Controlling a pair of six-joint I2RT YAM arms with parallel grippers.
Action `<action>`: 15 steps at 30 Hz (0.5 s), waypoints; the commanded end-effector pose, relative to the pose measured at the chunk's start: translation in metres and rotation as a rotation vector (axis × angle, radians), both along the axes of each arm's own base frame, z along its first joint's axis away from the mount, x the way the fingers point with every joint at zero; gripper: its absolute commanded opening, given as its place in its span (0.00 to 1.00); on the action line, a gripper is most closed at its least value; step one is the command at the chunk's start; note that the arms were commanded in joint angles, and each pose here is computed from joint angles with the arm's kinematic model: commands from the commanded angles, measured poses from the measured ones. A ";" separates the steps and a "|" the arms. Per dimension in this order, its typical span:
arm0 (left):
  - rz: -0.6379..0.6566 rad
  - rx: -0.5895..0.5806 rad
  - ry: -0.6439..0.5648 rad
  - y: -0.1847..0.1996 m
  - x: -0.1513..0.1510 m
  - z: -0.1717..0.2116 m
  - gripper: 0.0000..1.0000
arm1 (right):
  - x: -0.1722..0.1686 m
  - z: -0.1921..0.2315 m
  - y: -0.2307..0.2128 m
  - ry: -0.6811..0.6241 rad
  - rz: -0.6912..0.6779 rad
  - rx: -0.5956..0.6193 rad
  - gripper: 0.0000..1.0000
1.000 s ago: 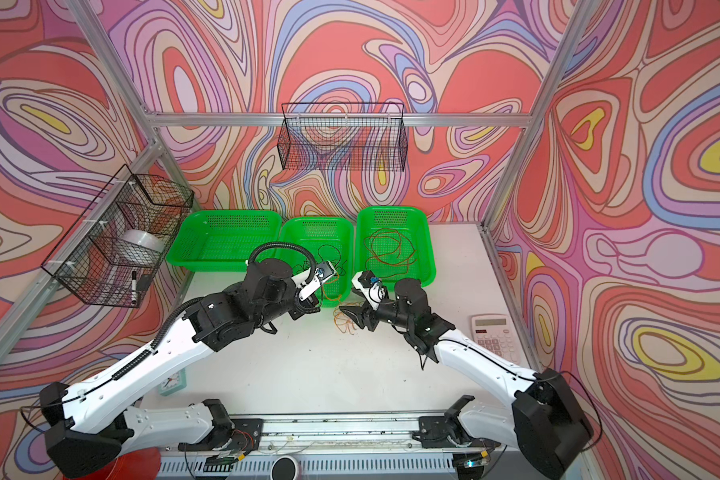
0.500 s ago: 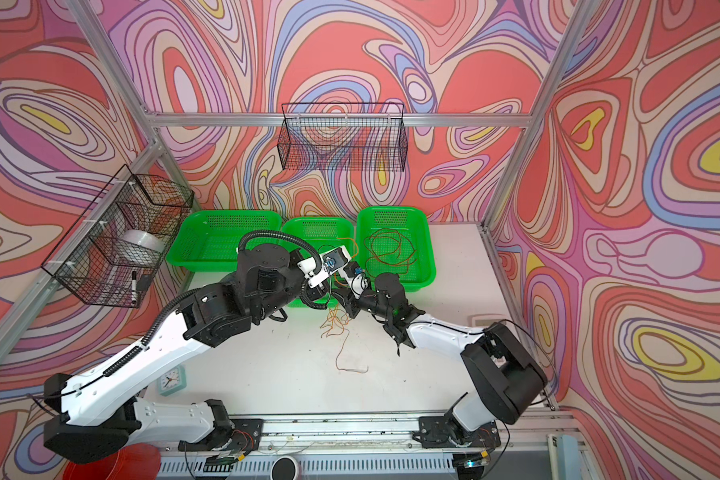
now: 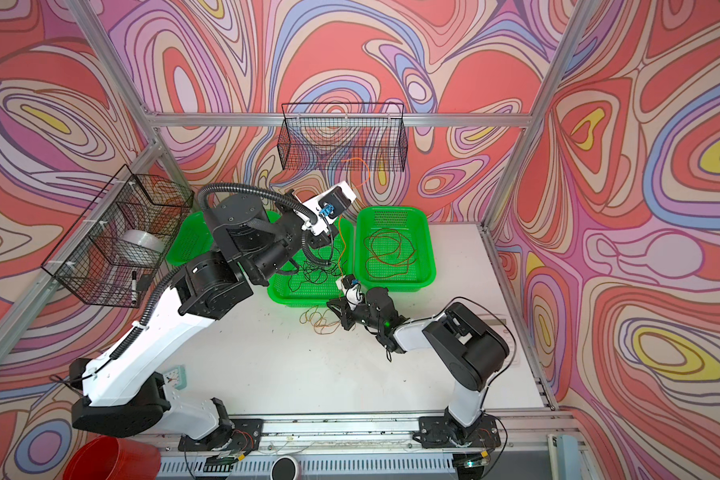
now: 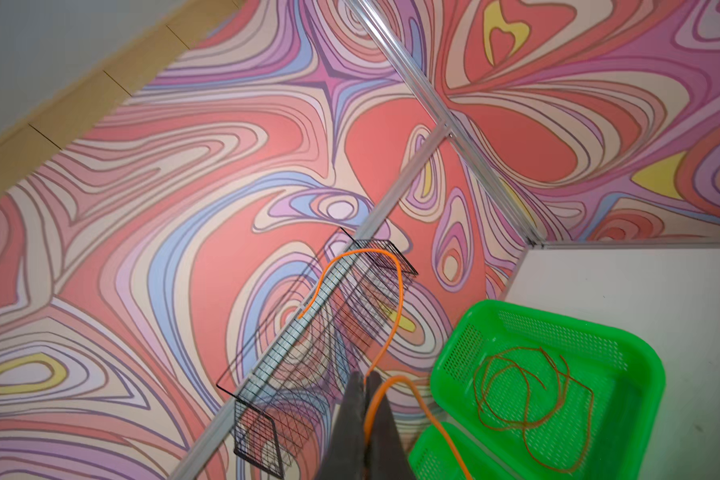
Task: Untangle the cables
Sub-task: 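Raise the orange wire high with the left gripper while right gripper draws back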
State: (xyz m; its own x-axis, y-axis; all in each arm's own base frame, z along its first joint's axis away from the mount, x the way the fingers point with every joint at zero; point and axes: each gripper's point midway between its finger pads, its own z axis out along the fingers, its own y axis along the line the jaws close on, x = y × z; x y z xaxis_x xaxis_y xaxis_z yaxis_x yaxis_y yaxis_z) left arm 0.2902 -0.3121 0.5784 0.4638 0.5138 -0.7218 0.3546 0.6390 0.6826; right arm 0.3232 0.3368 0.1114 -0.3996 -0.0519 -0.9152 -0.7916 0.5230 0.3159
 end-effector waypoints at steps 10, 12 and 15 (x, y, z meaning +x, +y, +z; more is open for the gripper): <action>0.177 -0.094 -0.111 0.075 0.036 0.062 0.00 | -0.007 0.058 -0.014 -0.119 -0.041 0.010 0.05; 0.201 -0.104 -0.102 0.087 0.043 0.060 0.00 | -0.009 0.069 -0.012 -0.140 -0.019 -0.011 0.00; 0.249 -0.127 -0.087 0.107 0.053 0.059 0.00 | -0.015 0.087 -0.005 -0.167 0.043 -0.004 0.00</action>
State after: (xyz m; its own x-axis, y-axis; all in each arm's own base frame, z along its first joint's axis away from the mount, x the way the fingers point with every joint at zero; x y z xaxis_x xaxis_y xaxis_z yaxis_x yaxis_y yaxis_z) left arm 0.3411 -0.2219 0.6343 0.4126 0.5437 -0.7309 0.1319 0.7582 0.6385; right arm 0.3177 0.3255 0.2063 -0.2295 0.0126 -0.9732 -0.8251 0.5278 0.2014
